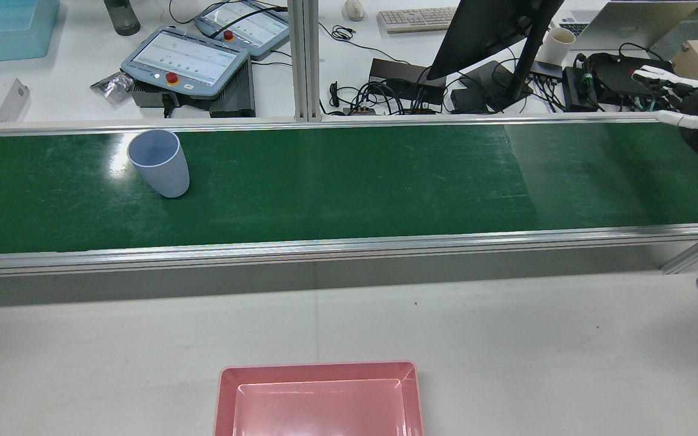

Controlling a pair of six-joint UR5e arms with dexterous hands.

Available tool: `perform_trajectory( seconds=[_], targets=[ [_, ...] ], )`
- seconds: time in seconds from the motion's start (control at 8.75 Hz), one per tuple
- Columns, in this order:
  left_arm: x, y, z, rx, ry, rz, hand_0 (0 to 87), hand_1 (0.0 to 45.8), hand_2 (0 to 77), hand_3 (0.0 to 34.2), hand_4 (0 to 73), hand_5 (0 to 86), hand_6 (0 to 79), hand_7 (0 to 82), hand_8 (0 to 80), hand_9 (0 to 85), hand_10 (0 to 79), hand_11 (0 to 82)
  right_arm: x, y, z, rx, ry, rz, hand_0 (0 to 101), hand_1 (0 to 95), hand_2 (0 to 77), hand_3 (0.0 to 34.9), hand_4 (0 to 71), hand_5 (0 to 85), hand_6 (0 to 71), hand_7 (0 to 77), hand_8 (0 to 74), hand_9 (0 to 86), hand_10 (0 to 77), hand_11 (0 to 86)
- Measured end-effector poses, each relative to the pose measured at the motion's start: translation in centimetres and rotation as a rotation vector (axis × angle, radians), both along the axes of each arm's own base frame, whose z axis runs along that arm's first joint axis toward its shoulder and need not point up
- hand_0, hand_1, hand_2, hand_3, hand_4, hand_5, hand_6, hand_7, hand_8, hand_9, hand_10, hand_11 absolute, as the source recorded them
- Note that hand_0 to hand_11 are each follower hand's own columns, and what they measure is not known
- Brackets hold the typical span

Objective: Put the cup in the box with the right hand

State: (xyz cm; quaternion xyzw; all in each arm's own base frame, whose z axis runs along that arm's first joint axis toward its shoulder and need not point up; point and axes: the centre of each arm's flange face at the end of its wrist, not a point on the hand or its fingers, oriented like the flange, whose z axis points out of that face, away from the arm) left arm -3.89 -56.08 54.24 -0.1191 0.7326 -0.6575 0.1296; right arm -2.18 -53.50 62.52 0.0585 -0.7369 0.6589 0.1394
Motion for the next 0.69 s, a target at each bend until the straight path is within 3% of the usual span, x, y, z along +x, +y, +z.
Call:
perform_trajectory(
  seconds=[0.11, 0.23, 0.34, 0.46, 0.57, 0.69],
  targets=[
    [0.00, 0.00, 0.00, 0.000, 0.000, 0.000, 0.0, 0.5, 1.6, 0.0, 1.1, 0.0, 0.5, 0.5, 0.0, 0.0, 0.0, 0.0, 0.02, 0.01, -0.02, 0.000, -0.002, 0.001, 45, 8.7, 8.2, 0.4, 18.5, 3.8, 4.4, 18.0, 6.5, 13.1, 2.2, 3.8],
    [0.00, -0.01, 0.01, 0.001, 0.000, 0.000, 0.0, 0.5, 1.6, 0.0, 1.1, 0.0, 0.0, 0.5, 0.0, 0.0, 0.0, 0.0, 0.06, 0.03, -0.04, 0.000, -0.004, 0.002, 45, 7.6, 3.3, 0.4, 15.8, 3.8, 4.4, 18.0, 5.4, 12.0, 2.2, 3.8],
    [0.00, -0.01, 0.01, 0.000, 0.000, 0.000, 0.0, 0.5, 1.6, 0.0, 1.1, 0.0, 0.0, 0.5, 0.0, 0.0, 0.0, 0.0, 0.11, 0.04, -0.08, 0.001, -0.006, 0.002, 45, 7.1, 2.7, 0.3, 18.0, 3.8, 4.4, 19.1, 5.4, 13.1, 2.2, 3.8],
    [0.00, -0.01, 0.02, 0.000, 0.000, 0.000, 0.0, 0.5, 1.6, 0.0, 1.1, 0.0, 0.0, 0.5, 0.0, 0.0, 0.0, 0.0, 0.14, 0.04, -0.11, 0.001, -0.011, 0.002, 45, 8.7, 8.2, 0.4, 18.0, 3.8, 4.4, 19.1, 5.4, 13.1, 2.2, 3.8],
    [0.00, -0.01, 0.02, 0.000, 0.000, 0.000, 0.0, 0.5, 1.6, 0.0, 1.1, 0.0, 0.5, 0.5, 0.0, 0.0, 0.0, 0.0, 0.10, 0.04, -0.13, 0.001, -0.014, 0.001, 46, 1.6, 2.7, 0.4, 20.2, 3.8, 4.4, 19.6, 5.4, 13.1, 2.2, 3.8],
    [0.00, -0.01, 0.01, 0.000, 0.000, 0.000, 0.0, 0.5, 1.6, 0.0, 1.1, 0.0, 0.5, 0.5, 0.0, 0.0, 0.0, 0.0, 0.10, 0.04, -0.20, 0.002, -0.017, 0.000, 44, 10.4, 4.9, 0.4, 16.4, 3.8, 4.4, 19.6, 5.4, 13.1, 2.2, 3.8]
  ],
)
